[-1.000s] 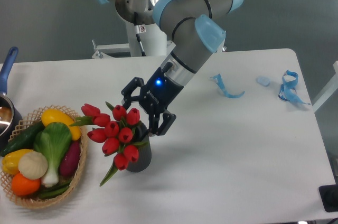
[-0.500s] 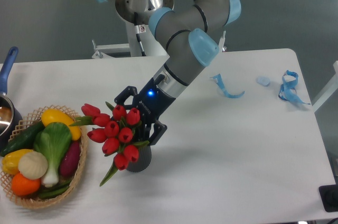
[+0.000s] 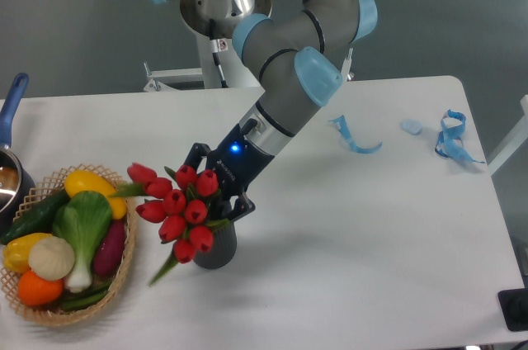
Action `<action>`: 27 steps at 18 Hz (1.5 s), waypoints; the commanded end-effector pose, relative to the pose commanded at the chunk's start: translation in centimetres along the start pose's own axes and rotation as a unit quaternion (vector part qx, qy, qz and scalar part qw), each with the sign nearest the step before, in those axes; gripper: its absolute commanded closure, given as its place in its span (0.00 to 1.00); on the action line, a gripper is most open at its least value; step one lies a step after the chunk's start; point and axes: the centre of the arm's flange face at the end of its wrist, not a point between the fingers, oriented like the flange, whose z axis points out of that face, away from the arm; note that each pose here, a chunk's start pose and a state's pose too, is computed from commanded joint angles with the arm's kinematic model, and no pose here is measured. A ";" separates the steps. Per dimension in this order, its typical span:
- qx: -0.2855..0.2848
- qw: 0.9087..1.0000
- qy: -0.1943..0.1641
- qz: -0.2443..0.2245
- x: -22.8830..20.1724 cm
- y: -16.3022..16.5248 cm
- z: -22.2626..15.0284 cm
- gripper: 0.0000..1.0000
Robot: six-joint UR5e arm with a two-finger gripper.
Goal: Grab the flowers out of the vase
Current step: 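Close the gripper around the tulip stems at the vase rim, then lift the gripped tulips up out of the dark vase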
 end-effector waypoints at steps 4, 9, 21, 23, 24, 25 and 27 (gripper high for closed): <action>0.002 1.000 -0.005 -0.011 -0.2 -0.4 -0.5 0.60; 0.009 0.999 -0.013 -0.035 -0.3 -1.8 -1.7 0.60; 0.051 0.995 -0.046 -0.074 -0.1 -9.2 -6.8 0.60; 0.055 0.994 -0.054 -0.074 -0.3 -10.5 -7.7 0.60; 0.058 0.994 -0.057 -0.077 -0.5 -11.0 -8.2 0.60; 0.060 0.993 -0.060 -0.083 -0.6 -11.3 -8.6 0.60; 0.065 0.992 -0.066 -0.089 -0.3 -12.4 -9.6 0.60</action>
